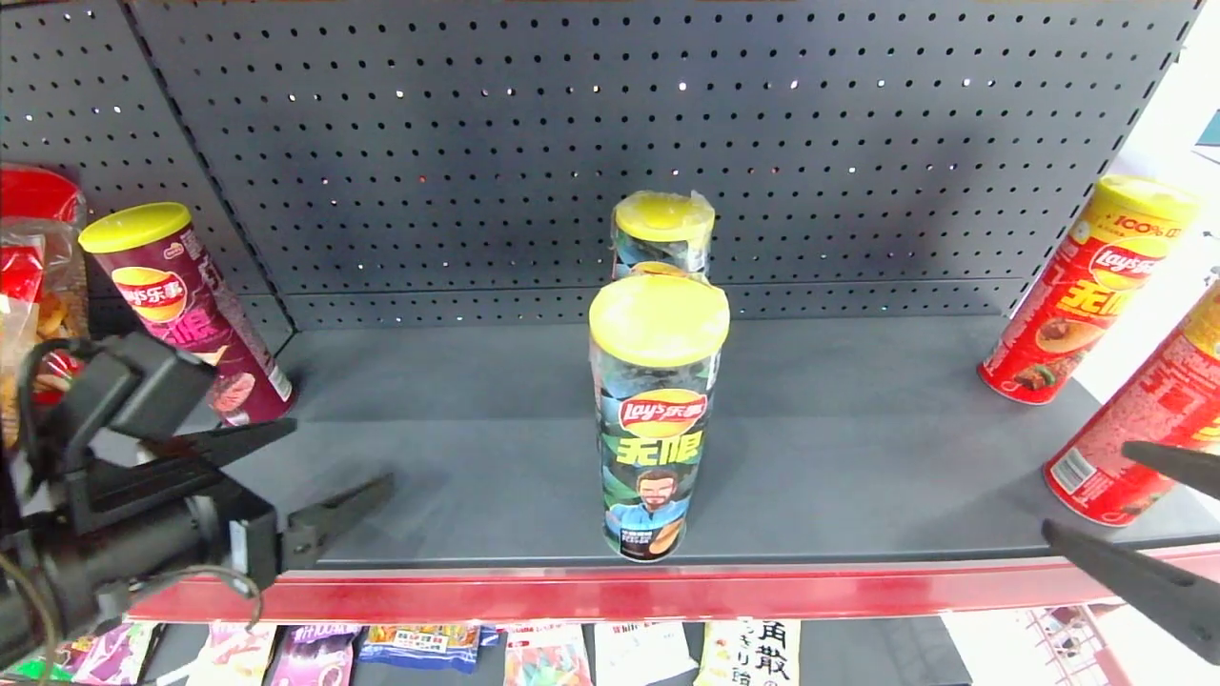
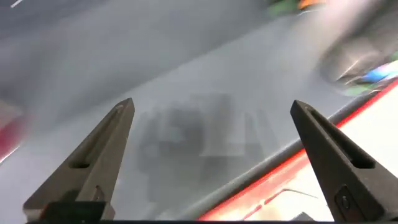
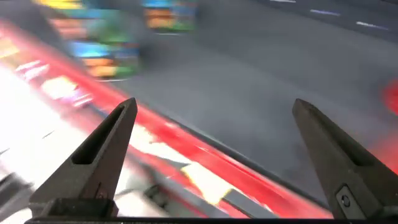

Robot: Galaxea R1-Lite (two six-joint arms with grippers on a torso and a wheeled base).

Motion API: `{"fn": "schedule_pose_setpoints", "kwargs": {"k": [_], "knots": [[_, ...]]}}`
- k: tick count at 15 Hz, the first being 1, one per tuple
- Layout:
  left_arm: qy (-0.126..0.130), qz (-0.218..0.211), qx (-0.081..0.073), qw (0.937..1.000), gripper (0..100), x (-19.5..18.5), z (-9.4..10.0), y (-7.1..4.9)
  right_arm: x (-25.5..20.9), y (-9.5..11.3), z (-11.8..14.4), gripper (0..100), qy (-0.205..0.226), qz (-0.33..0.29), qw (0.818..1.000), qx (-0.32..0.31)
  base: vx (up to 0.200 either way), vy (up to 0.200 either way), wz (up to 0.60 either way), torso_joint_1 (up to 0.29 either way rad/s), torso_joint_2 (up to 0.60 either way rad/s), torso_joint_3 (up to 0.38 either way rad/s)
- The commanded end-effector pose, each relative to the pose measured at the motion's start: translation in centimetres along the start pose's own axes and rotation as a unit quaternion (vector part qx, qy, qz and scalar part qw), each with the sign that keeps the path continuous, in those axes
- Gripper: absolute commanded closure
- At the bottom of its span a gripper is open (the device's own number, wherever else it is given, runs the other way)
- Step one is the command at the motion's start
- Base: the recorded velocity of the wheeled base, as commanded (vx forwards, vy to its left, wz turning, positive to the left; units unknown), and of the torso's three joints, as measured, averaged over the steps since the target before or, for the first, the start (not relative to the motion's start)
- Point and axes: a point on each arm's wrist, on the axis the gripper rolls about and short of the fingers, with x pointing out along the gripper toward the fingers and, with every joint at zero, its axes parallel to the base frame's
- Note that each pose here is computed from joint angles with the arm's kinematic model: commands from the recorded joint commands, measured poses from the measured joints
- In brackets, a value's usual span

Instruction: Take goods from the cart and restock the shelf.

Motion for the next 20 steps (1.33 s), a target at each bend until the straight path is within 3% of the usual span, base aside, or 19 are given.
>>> {"fn": "schedule_pose_setpoints", "kwargs": {"k": [1, 2, 3, 4, 5, 12, 18, 19, 20], "knots": [[-0.033, 0.105, -0.016, 0.9938, 0, -4.3, -0.8, 1.2, -2.4, -0.8, -1.0, 0, -0.032, -0.075, 0.997, 0.011, 0.0, 0.0, 0.0, 0.0, 0.0, 0.0], [-0.037, 0.115, -0.016, 0.9925, 0, -4.5, -0.6, 1.4, -2.7, -0.8, -1.2, 0, -0.034, -0.078, 0.996, 0.011, 0.0, 0.0, 0.0, 0.0, 0.0, 0.0], [-0.033, 0.13, 0.0, 0.991, 0, -4.6, -0.8, 1.5, -2.6, -0.7, -1.5, 0, -0.03, -0.077, 0.997, 0.012, 0.0, 0.0, 0.0, 0.0, 0.0, 0.0], [-0.032, 0.147, 0.025, 0.9883, 0, -4.9, -0.7, 1.5, -2.6, -0.7, -1.7, 0, -0.028, -0.077, 0.997, 0.011, 0.0, 0.0, 0.0, 0.0, 0.0, 0.0], [-0.036, 0.154, 0.036, 0.9868, 0, -5.2, -0.7, 1.4, -2.5, -0.7, -1.7, 0, -0.026, -0.077, 0.997, 0.011, 0.0, 0.0, 0.0, 0.0, 0.0, 0.0], [-0.039, 0.157, 0.036, 0.9861, 0, -5.8, -1.3, 1.2, -2.7, -0.6, -2.3, 0, -0.023, -0.078, 0.997, 0.011, -0.171, 0.0, 0.0, 0.003, 0.0, 0.001], [-0.061, 0.161, 0.042, 0.9841, 0, -6.9, -1.3, 0.9, -2.8, -0.6, -2.6, 0, -0.022, -0.079, 0.997, 0.009, 0.0, 0.0, 0.0, 0.0, 0.0, 0.0], [-0.061, 0.166, 0.056, 0.9827, 0, -7.4, -2.1, 0.6, -3.0, -0.5, -2.9, 0, -0.022, -0.079, 0.997, 0.007, 0.0, 0.0, 0.0, 0.0, 0.0, 0.0], [-0.059, 0.169, 0.08, 0.9806, 0, -8.0, -3.1, 0.3, -3.1, -0.5, -3.1, 0, -0.022, -0.078, 0.997, -0.004, 0.0, 0.0, 0.0, 0.0, 0.0, 0.0]]}}
